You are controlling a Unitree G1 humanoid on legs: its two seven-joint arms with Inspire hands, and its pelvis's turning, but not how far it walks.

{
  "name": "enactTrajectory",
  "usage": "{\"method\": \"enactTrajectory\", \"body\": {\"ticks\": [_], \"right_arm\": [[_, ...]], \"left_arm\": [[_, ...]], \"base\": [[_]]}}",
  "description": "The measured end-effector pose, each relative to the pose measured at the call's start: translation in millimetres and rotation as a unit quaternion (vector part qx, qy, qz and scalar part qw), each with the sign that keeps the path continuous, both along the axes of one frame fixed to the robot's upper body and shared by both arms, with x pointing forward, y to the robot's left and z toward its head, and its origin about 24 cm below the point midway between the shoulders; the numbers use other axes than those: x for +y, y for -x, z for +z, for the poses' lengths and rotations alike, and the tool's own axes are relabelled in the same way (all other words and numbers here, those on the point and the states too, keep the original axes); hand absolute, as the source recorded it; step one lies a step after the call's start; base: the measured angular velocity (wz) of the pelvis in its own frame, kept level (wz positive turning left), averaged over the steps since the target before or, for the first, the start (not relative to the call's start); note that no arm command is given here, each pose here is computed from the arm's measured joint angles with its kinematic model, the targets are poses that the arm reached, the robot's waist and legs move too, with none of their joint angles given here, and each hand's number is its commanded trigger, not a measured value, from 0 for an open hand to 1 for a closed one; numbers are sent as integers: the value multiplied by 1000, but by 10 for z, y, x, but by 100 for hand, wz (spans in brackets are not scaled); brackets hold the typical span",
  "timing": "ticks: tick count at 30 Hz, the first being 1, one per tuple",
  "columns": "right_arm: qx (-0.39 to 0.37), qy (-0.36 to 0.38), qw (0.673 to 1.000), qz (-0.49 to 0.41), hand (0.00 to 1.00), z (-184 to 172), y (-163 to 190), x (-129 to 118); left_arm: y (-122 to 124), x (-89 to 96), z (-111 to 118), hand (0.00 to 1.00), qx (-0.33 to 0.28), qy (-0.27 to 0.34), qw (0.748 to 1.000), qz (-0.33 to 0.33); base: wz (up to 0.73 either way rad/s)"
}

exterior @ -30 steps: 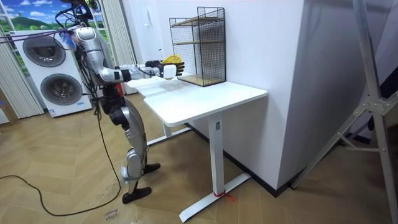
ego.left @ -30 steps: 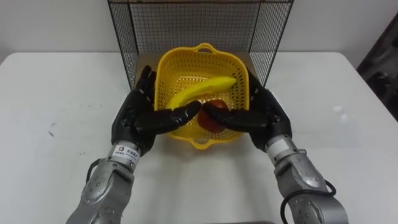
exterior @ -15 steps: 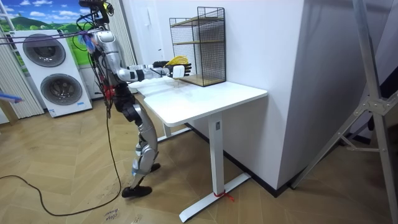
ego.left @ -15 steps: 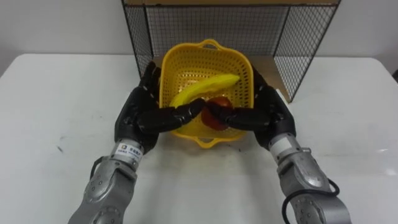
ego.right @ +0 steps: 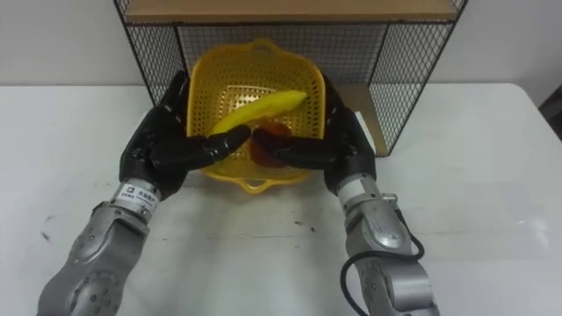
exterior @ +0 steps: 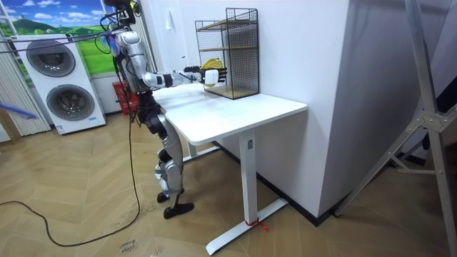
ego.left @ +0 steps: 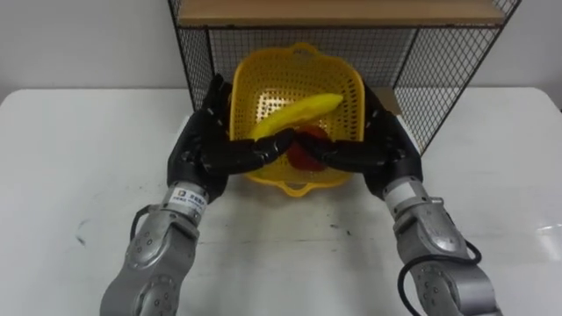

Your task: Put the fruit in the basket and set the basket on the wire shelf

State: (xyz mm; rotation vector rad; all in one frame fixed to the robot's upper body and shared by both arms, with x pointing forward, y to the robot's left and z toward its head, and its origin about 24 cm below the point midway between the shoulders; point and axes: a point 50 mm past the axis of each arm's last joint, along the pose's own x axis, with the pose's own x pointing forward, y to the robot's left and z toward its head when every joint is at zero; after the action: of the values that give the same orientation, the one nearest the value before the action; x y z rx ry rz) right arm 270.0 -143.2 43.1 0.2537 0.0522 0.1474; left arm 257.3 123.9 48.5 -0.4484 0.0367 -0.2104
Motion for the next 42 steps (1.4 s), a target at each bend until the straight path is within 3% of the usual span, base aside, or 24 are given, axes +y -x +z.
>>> {"method": "enactTrajectory", "body": {"ticks": [15, 26, 33, 42], "right_arm": [[-4, 3, 1000, -31, 0, 109, -163, 32], [57, -5, 998, -31, 0, -34, -251, 66], [72, -4, 997, -38, 0, -51, -335, 100], [128, -3, 991, -48, 0, -185, -427, 144]], "left_arm": [[-217, -42, 137, 0, -4, -32, 999, -8], [-354, -89, -73, 0, 77, -44, 996, 18], [-458, -120, -86, 0, 93, -50, 994, 22], [-494, -123, -321, 0, 162, -48, 985, 26]], "base": [[0], [0], [0], [0]]}}
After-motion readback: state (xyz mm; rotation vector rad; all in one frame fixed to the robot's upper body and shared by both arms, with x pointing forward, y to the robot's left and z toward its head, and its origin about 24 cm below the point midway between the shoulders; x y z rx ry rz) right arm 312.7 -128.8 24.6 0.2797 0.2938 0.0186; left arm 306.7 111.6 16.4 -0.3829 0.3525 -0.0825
